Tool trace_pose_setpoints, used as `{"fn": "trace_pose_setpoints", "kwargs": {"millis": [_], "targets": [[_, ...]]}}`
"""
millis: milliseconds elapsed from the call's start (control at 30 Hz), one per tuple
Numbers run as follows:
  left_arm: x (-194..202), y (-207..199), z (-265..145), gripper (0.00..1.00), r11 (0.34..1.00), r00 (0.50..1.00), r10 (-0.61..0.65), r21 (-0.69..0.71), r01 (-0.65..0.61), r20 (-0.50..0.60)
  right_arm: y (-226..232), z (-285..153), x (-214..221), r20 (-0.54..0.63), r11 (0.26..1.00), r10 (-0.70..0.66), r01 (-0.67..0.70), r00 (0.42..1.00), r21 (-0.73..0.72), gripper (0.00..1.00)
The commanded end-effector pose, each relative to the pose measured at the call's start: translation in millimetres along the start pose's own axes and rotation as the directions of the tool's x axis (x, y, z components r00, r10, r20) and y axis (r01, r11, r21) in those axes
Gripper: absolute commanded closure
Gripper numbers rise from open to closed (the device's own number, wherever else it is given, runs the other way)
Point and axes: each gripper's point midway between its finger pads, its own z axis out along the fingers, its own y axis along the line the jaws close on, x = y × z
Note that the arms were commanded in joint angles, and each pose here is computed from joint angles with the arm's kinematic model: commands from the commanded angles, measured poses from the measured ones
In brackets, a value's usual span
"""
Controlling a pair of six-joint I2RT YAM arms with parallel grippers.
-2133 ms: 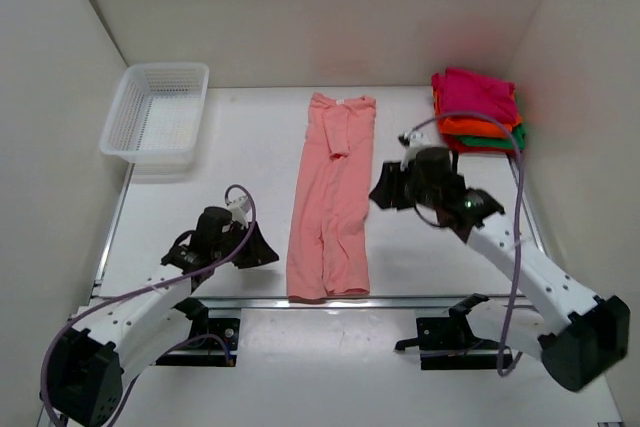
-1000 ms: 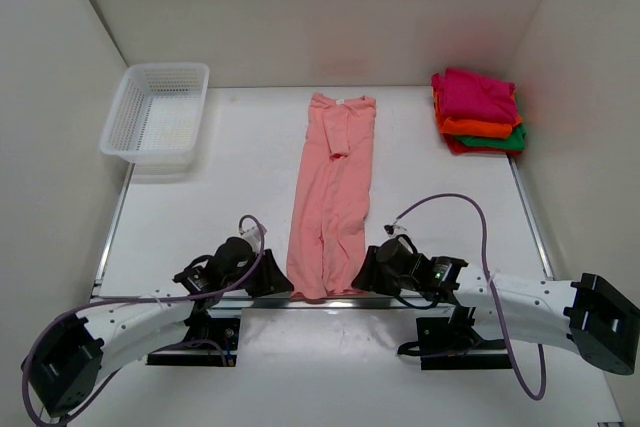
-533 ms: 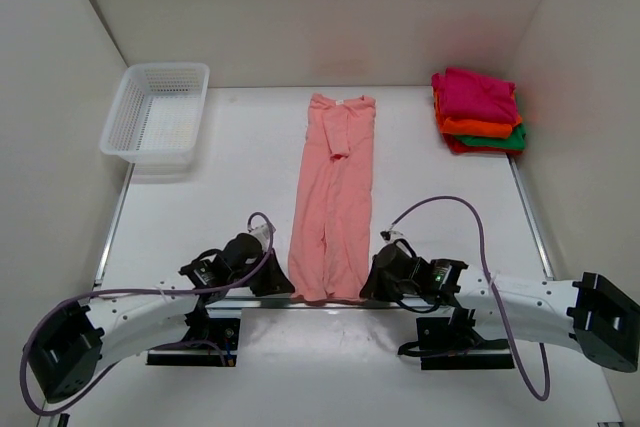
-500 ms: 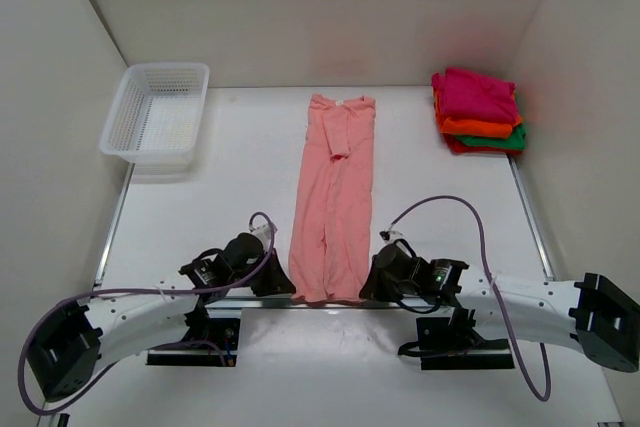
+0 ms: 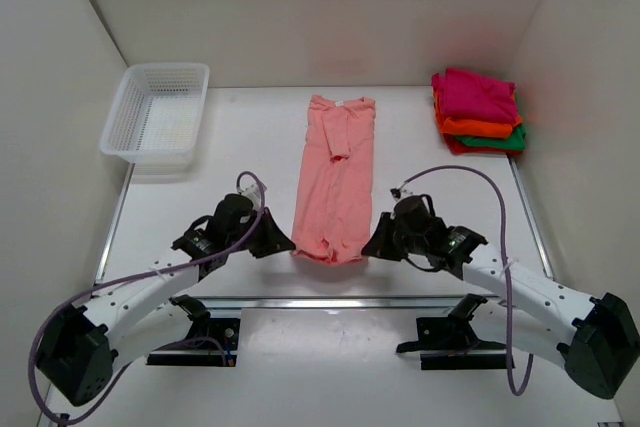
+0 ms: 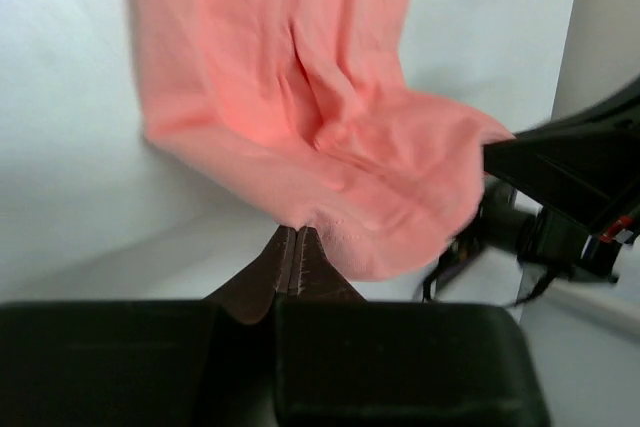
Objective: Fold and stack the t-shirts
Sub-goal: Grab the bottom of the folded rectangular tshirt with both arms, then fold the folded rectangular tshirt in 1/3 of the way
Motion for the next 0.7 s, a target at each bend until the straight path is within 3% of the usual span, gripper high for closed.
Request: {"fn": "trace_pose_setpoints", "kwargs": {"millis": [0, 233, 667], "targets": [[-44, -3, -2, 1.00, 1.000, 0.996, 0.014, 0.007, -0.014, 0.089, -6, -5, -25, 0.003, 0.998, -0.058, 0.058, 0.998, -0.032, 1.00], [-114, -13, 24, 1.00, 0.998, 0.989, 0.056, -0.006, -0.055, 0.136, -20, -2, -84, 0.051, 0.993, -0.109, 0.110, 0.993, -0.029, 1.00], [-189, -4, 67, 1.00, 0.998, 0.984, 0.067, -0.011, -0.066, 0.168, -28, 28, -161, 0.097, 0.984, -0.174, 0.177, 0.980, -0.028, 1.00]]}}
